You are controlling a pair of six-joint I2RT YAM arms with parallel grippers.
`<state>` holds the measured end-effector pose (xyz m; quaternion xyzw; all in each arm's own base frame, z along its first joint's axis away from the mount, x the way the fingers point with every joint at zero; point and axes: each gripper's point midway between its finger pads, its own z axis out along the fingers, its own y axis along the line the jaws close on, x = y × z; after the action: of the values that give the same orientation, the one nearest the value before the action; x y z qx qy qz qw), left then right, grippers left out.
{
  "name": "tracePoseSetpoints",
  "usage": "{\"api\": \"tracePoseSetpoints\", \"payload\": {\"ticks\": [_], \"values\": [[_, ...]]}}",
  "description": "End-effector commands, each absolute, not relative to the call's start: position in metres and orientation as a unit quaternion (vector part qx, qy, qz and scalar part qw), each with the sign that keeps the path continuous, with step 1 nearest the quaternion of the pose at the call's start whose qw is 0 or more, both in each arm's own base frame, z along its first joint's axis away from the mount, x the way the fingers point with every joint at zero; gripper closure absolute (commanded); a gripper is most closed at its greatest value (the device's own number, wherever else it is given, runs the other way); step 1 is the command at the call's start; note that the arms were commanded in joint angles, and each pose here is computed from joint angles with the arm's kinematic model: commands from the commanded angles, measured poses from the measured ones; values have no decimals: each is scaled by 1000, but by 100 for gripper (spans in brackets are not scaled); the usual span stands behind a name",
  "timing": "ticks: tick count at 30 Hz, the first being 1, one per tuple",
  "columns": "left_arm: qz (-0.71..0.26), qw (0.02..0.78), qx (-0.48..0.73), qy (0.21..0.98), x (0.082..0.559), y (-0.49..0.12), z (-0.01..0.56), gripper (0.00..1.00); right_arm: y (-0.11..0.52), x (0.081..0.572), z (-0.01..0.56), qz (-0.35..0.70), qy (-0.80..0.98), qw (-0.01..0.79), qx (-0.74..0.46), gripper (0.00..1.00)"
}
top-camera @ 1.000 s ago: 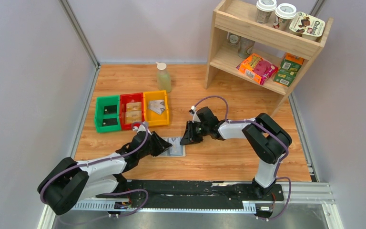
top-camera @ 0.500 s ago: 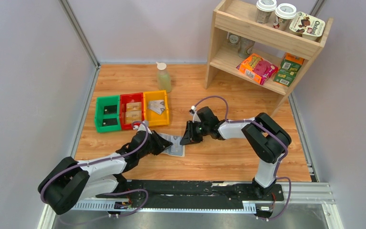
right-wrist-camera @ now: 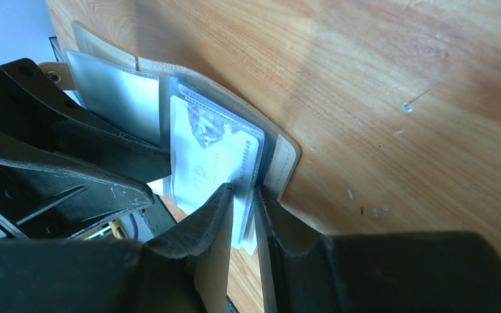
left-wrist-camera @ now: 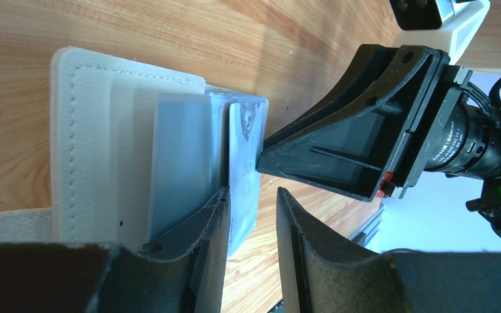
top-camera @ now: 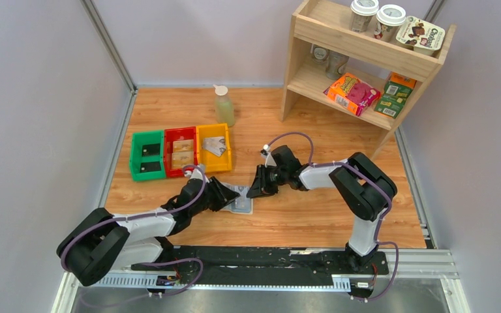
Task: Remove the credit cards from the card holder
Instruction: Remove the credit card from the card holder.
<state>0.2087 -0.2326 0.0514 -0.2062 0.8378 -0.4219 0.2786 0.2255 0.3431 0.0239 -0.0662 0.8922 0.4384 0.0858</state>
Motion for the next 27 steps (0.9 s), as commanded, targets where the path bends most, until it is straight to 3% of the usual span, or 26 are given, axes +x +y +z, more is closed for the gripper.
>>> {"api": "tracePoseSetpoints", "payload": {"ticks": [1, 12, 27], "values": [[-506, 298, -180, 789, 213, -255, 92, 60, 343, 217, -4, 418, 903, 77, -66, 75], [-547, 349, -119, 751, 212, -262, 127, 67, 346, 215, -6, 438, 894, 71, -62, 77], [-479, 305, -102, 817, 208, -263, 76, 70, 350, 216, 1, 453, 886, 76, -71, 77]]}}
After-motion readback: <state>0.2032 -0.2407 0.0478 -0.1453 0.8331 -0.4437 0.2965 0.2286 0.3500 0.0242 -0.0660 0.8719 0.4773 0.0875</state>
